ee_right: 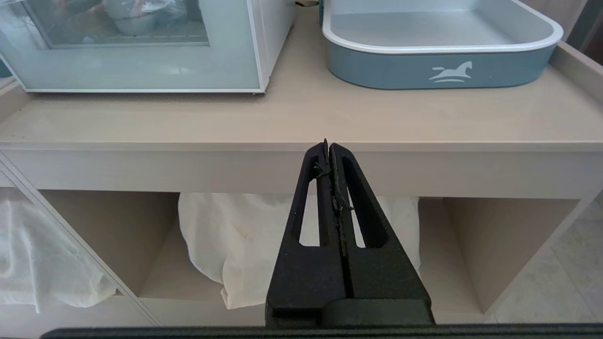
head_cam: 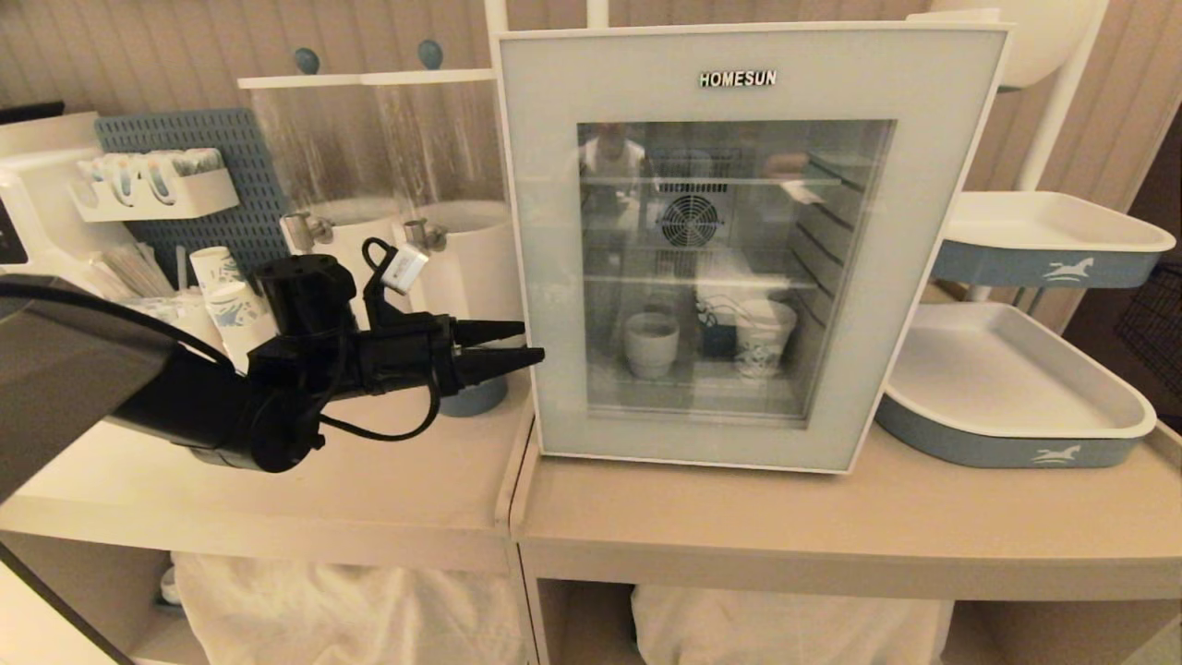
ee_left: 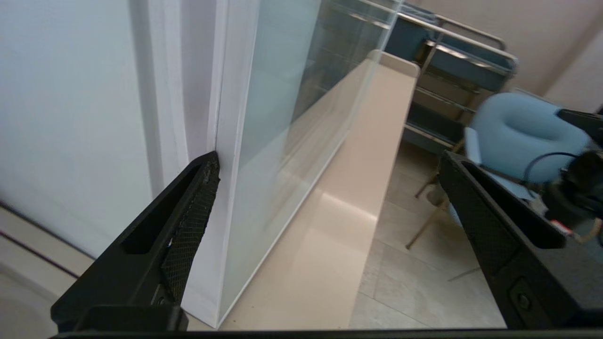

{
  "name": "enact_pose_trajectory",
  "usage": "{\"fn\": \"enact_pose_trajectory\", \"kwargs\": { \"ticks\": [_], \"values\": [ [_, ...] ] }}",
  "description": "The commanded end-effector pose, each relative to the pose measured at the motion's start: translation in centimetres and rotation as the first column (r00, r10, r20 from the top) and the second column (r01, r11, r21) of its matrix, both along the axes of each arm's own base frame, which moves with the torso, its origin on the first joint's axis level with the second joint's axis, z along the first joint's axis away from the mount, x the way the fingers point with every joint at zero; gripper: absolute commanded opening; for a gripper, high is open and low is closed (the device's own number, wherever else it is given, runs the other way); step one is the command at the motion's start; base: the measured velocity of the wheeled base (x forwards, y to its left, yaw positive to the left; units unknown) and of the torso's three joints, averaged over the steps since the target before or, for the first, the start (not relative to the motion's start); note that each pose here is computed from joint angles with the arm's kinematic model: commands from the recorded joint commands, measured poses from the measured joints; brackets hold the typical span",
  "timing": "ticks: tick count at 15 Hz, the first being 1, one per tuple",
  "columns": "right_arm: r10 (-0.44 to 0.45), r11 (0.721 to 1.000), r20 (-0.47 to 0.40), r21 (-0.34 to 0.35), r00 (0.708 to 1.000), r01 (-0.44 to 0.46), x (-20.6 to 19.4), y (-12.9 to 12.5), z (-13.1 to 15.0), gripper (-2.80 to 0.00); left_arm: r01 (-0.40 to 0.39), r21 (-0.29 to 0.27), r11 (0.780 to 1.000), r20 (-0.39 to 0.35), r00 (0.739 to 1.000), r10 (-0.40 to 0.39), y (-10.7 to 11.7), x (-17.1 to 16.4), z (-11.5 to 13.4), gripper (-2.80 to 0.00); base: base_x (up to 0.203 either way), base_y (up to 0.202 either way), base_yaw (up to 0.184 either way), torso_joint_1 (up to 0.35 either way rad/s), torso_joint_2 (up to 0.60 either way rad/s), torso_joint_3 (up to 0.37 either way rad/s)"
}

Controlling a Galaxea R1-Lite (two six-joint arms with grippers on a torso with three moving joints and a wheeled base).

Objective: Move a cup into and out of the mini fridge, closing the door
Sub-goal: Open the freezer door

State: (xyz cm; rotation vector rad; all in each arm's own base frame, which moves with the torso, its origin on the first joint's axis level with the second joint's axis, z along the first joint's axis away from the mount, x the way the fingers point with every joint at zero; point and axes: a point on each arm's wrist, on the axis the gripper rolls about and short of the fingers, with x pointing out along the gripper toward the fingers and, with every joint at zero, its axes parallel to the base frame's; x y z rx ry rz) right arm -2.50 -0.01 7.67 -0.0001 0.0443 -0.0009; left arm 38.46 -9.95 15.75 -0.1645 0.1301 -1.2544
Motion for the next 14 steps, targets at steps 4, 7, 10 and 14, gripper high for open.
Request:
{"fn": "enact_pose_trajectory", "kwargs": {
  "ticks": [4,7,10,14],
  "values": [
    [-0.001,1.000,-0.002,0.000,1.000,0.001,0.01,0.00,0.00,-2.80,-0.028,0.002,1.000,-0.004,1.000,0.028,-0.18,0.42,-0.56,0.00,0.000,0.000,0.000,0.000,0.00,0.000],
    [-0.001,1.000,-0.002,0.000,1.000,0.001,0.01,0.00,0.00,-2.80,-0.031,0.000,1.000,0.008,1.000,0.031,-0.09,0.26,-0.15,0.00,0.000,0.000,0.000,0.000,0.00,0.000],
    [-0.001,1.000,-0.002,0.000,1.000,0.001,0.01,0.00,0.00,-2.80,-0.035,0.010,0.999,0.034,0.999,0.035,0.21,0.02,-0.05,0.00,0.000,0.000,0.000,0.000,0.00,0.000],
    [-0.001,1.000,-0.002,0.000,1.000,0.001,0.01,0.00,0.00,-2.80,-0.040,0.021,0.999,0.035,0.999,0.039,0.44,-0.19,-0.44,0.00,0.000,0.000,0.000,0.000,0.00,0.000]
  ]
}}
